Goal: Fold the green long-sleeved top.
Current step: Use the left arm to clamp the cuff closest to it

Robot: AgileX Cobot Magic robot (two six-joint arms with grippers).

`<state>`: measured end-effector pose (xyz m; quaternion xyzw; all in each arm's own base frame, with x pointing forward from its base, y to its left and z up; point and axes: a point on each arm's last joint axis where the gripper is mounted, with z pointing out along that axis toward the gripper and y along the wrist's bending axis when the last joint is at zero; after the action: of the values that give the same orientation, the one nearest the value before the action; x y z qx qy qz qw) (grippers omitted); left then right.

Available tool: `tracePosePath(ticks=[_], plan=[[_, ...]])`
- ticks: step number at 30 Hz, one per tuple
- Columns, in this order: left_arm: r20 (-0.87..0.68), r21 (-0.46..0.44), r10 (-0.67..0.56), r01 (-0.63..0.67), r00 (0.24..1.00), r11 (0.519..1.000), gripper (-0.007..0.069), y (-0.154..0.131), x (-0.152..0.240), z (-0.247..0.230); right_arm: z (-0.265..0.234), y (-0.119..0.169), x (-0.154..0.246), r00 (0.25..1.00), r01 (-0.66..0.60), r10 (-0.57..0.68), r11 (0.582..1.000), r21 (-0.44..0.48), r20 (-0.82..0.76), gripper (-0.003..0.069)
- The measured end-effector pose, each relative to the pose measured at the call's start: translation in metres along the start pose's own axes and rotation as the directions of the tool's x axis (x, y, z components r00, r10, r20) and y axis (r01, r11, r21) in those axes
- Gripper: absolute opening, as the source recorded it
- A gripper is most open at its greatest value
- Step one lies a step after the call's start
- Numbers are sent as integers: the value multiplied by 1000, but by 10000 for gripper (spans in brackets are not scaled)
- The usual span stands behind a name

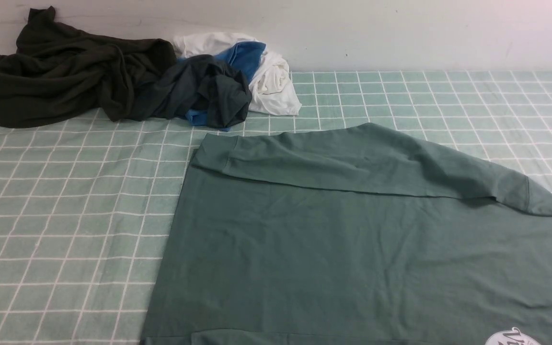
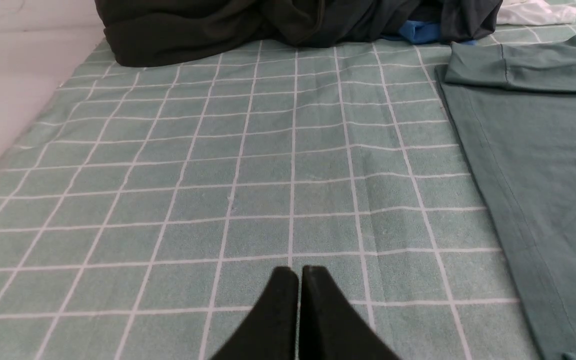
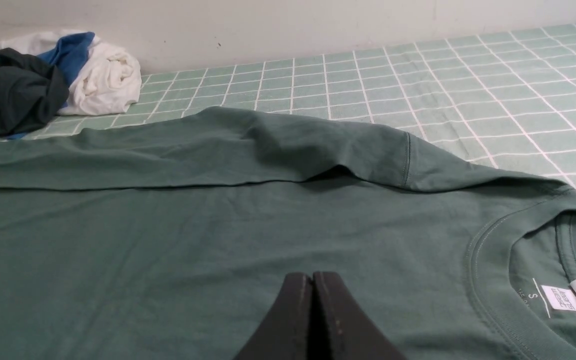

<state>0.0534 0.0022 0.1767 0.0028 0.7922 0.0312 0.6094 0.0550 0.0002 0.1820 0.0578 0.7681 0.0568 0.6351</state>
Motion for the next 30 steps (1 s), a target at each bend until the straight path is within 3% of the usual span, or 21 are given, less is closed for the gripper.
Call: tracePosePath(ticks=[15, 22, 24, 25, 28, 29, 30], plan=[[0, 2, -9, 9, 1000, 1000, -3, 0, 0, 0, 0, 0, 0, 1000, 1, -1, 1000, 0, -1, -14], [12, 50, -216, 215, 976, 975, -3, -4, -1, 0, 0, 0, 0, 1000, 1, -1, 1000, 0, -1, -14], [5, 89, -380, 378, 925, 921, -3, -7, -2, 0, 0, 0, 0, 1000, 1, -1, 1000, 0, -1, -14], [3, 92, -395, 393, 919, 915, -3, -8, -2, 0, 0, 0, 0, 1000, 1, -1, 1000, 0, -1, -14], [-35, 158, -651, 648, 758, 745, -3, -13, -5, 0, 0, 0, 0, 1000, -28, 28, 1000, -4, -2, -14], [-36, 159, -664, 660, 747, 734, -3, -13, -5, 0, 0, 0, 0, 999, -33, 33, 999, -5, -2, -14], [-51, 183, -748, 743, 662, 644, -3, -15, -7, -1, 0, 1, 0, 996, -93, 93, 996, -15, -5, -14]])
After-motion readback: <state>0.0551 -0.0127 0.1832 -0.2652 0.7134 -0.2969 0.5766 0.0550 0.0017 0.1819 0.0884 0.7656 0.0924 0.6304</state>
